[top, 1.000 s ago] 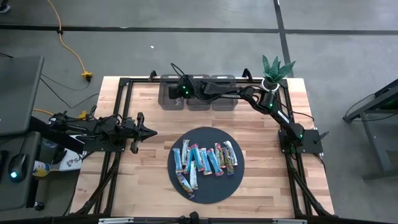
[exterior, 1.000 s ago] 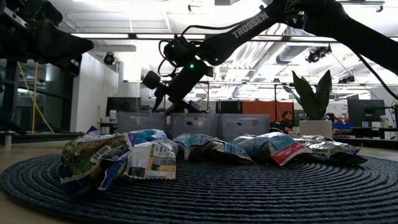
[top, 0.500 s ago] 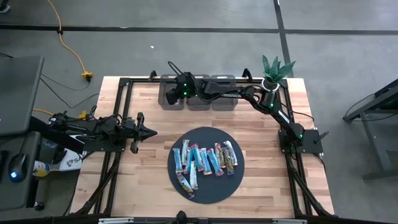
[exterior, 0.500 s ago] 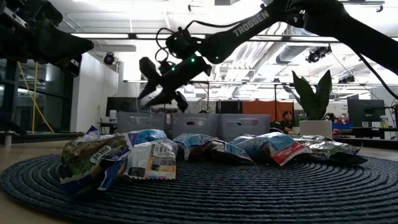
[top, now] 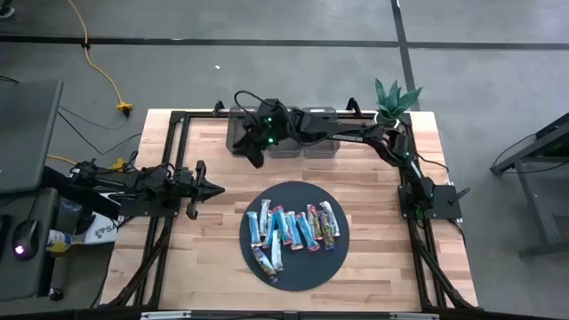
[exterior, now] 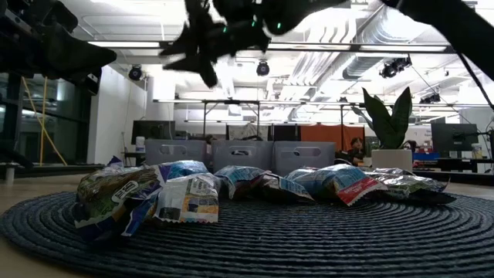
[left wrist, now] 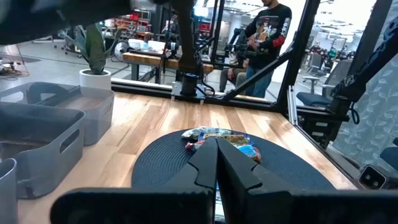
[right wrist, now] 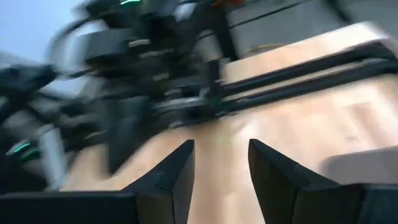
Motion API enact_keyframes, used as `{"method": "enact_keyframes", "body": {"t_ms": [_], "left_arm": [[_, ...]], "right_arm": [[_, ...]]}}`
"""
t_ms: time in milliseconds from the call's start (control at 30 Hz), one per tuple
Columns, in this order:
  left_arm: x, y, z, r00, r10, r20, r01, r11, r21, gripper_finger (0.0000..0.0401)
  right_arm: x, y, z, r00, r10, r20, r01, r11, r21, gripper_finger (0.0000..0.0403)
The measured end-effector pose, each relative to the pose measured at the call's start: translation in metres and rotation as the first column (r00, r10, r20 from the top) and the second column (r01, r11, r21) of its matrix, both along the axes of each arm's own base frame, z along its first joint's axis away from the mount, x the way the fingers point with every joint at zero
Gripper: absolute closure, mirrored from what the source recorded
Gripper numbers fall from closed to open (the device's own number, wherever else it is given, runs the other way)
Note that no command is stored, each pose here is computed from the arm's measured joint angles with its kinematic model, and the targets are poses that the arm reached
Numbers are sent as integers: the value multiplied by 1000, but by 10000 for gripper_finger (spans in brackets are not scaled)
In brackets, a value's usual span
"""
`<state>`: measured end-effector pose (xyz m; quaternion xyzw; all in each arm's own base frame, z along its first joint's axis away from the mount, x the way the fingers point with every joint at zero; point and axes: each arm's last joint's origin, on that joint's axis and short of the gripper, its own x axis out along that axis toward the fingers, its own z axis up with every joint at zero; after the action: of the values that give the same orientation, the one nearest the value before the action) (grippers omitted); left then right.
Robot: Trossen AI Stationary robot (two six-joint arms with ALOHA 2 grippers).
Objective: Pick and place Granola Bars by type
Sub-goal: Put the blue granola bar into the left black bin
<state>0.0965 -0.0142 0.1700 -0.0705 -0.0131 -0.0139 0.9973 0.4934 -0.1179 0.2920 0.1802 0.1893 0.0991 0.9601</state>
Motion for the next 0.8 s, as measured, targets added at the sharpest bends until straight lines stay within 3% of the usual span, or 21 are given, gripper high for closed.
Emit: {"method": "enact_keyframes", "body": {"t_ms": [233,567,800], "left_arm": [[0,0,0,1000,-1,-2,1,1000,0,400],[0,0,0,1000,-3,0,3,1000,0,400],[0,0,0,1000,-3,0,3,1000,0,400]], "right_arm": [[-20,51,32,972,224,-63,-217,971,103,269],[-36,126,30,895,340,-290,-270,928,256,269],[-49,181,18,834,273,-479,-195,959,207,269]]}}
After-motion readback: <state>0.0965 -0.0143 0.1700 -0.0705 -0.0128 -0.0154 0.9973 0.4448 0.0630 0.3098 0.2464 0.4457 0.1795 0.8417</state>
